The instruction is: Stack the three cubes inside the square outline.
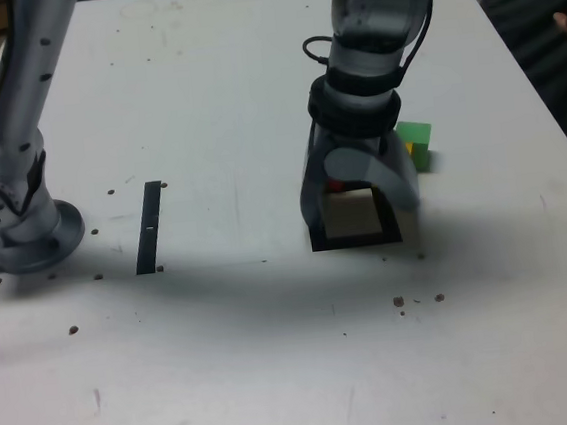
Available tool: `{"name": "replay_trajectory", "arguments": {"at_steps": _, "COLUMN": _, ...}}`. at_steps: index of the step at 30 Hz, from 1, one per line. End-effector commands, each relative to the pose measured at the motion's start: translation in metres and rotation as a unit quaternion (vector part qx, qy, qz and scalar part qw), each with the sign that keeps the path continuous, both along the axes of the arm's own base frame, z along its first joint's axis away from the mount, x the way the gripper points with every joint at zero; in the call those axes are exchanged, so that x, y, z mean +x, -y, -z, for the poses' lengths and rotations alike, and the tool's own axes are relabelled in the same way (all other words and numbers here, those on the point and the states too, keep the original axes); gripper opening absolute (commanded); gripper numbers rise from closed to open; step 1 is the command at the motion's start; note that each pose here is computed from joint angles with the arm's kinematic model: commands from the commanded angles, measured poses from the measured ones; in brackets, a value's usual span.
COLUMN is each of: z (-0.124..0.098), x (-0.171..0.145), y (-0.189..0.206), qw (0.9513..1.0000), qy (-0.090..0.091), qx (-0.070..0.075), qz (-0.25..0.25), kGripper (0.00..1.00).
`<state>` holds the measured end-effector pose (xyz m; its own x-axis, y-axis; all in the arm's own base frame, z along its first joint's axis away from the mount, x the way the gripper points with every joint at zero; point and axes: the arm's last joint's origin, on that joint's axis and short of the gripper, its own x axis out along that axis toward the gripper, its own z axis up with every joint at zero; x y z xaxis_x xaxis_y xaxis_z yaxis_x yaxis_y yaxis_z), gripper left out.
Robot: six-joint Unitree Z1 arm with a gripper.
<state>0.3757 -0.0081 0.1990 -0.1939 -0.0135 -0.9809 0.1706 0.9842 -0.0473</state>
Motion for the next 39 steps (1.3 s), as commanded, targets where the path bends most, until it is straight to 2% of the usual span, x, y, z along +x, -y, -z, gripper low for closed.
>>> {"name": "replay_trajectory", "arguments": {"at_steps": 1, "z": 0.003, "x": 0.002, "y": -0.003, "qw": 1.0000, "qy": -0.006, "qx": -0.001, "qz": -0.001, "kGripper": 0.99}}
{"name": "replay_trajectory", "arguments": {"at_steps": 8, "z": 0.002, "x": 0.008, "y": -0.014, "qw": 1.0000, "qy": -0.005, "qx": -0.002, "qz": -0.006, "kGripper": 0.99}}
{"name": "replay_trajectory", "arguments": {"at_steps": 13, "z": -0.003, "x": 0.005, "y": -0.014, "qw": 1.0000, "qy": -0.004, "qx": 0.002, "qz": -0.004, "kGripper": 0.99}}
{"name": "replay_trajectory", "arguments": {"at_steps": 25, "z": -0.053, "x": -0.045, "y": 0.007, "qw": 0.9992, "qy": 0.026, "qx": 0.029, "qz": -0.004, "kGripper": 0.99}}
{"name": "replay_trajectory", "arguments": {"at_steps": 32, "z": -0.062, "x": -0.061, "y": 0.002, "qw": 0.9986, "qy": 0.022, "qx": 0.049, "qz": 0.002, "kGripper": 0.99}}
{"name": "replay_trajectory", "arguments": {"at_steps": 39, "z": -0.062, "x": -0.060, "y": -0.011, "qw": 0.9971, "qy": 0.015, "qx": 0.061, "qz": 0.044, "kGripper": 0.99}}
